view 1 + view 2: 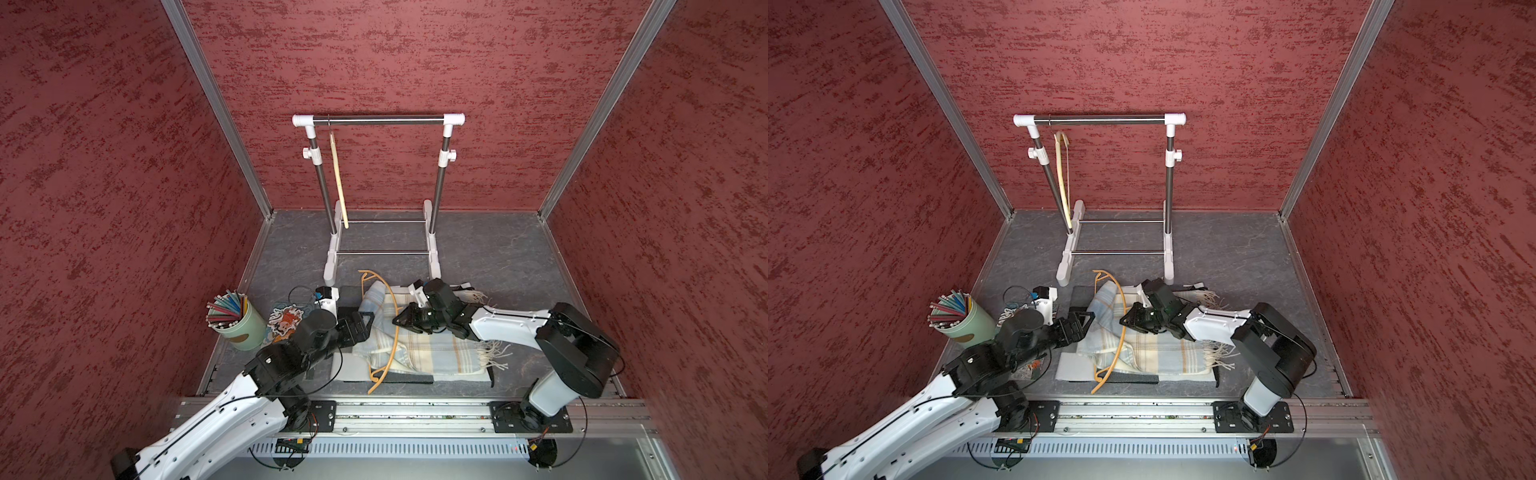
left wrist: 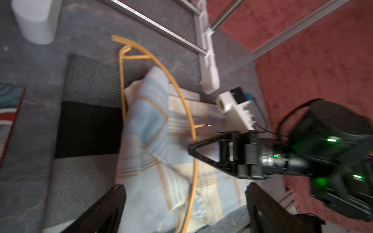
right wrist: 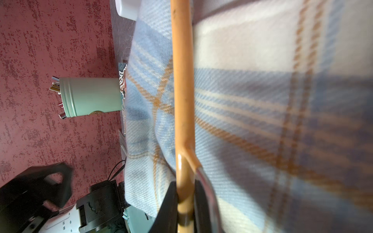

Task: Hang the scarf on the hanger

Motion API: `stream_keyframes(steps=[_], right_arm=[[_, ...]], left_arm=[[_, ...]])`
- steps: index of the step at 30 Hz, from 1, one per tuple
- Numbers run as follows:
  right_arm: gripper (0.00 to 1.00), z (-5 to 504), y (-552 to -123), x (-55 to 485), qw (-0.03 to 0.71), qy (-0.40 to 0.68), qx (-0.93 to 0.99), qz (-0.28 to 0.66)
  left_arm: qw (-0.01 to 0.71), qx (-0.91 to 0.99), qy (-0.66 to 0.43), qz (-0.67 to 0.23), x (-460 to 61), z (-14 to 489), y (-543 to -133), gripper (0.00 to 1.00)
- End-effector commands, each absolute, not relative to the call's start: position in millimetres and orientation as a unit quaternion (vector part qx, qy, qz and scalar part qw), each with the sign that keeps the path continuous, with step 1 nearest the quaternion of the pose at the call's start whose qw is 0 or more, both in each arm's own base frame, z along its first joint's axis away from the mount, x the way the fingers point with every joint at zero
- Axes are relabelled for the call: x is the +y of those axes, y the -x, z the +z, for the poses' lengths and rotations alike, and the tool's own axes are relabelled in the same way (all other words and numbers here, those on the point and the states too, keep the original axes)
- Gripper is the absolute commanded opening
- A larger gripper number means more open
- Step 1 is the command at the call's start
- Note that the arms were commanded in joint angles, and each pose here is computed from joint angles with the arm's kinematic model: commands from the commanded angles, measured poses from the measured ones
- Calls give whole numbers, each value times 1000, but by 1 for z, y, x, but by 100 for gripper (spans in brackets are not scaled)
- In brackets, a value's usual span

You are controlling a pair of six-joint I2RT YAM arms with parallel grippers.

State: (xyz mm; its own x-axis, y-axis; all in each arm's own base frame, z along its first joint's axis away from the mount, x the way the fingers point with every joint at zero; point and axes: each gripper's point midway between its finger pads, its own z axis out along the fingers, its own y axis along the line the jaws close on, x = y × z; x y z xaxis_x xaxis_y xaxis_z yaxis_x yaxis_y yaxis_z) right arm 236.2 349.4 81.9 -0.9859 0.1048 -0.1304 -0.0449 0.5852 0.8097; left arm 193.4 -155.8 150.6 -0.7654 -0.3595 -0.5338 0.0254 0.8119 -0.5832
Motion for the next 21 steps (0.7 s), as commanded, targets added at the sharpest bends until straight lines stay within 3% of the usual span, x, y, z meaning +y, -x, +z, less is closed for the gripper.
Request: stream_keyframes(steps=[1, 5, 7, 9, 10, 12, 21], right_arm=[[0, 87, -240, 343, 98, -21, 887, 452], [0, 87, -238, 342, 96, -19, 887, 450], [0, 87, -237, 341, 95, -21, 888, 450], [0, 87, -237, 340, 96, -23, 887, 450], [0, 87, -236, 339, 96, -24, 888, 450], [0, 92, -235, 337, 98, -25, 887, 451], [0, 119, -223, 294, 116, -65, 898, 419]], left_arm=[[258, 923, 82, -274, -159, 106, -184, 95], [237, 914, 63, -324, -185, 98, -198, 91], [228, 915, 58, -327, -191, 92, -204, 81], [219, 921, 56, -316, -192, 86, -208, 60], [218, 924, 55, -310, -191, 85, -209, 44], [227, 921, 50, -314, -191, 94, -212, 2], [291, 886, 77, -353, -168, 164, -198, 0]])
